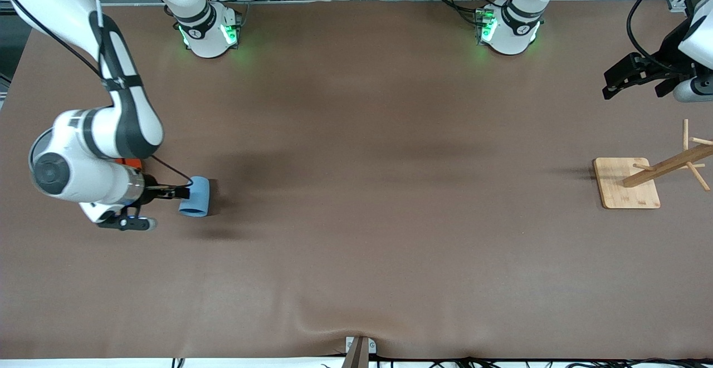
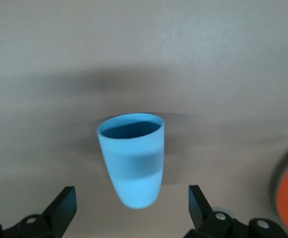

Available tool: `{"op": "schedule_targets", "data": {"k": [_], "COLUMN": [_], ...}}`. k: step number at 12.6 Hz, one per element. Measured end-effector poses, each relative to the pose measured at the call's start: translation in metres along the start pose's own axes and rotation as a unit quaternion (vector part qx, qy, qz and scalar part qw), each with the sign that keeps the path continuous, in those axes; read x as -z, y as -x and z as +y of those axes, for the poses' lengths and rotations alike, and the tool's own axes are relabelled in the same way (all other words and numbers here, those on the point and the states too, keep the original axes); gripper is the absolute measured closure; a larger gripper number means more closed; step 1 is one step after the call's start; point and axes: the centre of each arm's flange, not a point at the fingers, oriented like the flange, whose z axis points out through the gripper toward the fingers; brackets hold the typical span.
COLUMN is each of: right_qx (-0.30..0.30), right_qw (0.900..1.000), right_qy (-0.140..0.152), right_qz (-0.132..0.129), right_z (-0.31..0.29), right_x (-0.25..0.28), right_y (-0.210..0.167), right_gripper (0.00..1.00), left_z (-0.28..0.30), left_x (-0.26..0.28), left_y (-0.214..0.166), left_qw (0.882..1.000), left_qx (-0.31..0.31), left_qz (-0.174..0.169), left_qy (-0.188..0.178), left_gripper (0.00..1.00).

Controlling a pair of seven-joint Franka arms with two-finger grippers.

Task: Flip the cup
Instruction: 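Reach the right gripper down to the blue cup lying sideways, then close the right gripper around the blue cup's body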

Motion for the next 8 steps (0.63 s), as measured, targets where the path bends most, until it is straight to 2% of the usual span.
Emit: {"op": "schedule_targets", "data": {"k": [4,8], "right_qx": [0.017,0.027], "right_qw": [1.000,1.000], "right_qy": [0.001,0.001], "right_qz": [-0.006,0.016], "right_z": [0.000,-0.009], "right_x": [-0.045,-0.069], "right_y": [0.021,0.026], "right_gripper": [0.00,0.00], "left_z": [0.000,-0.001], "left_x": [0.000,0.001], "left_y": [0.000,0.000], "left_qw": [1.000,1.000], "left_qx": [0.000,0.000], "left_qz": [0.000,0.002], "left_qy": [0.000,0.000], "left_gripper": [0.00,0.00]}}
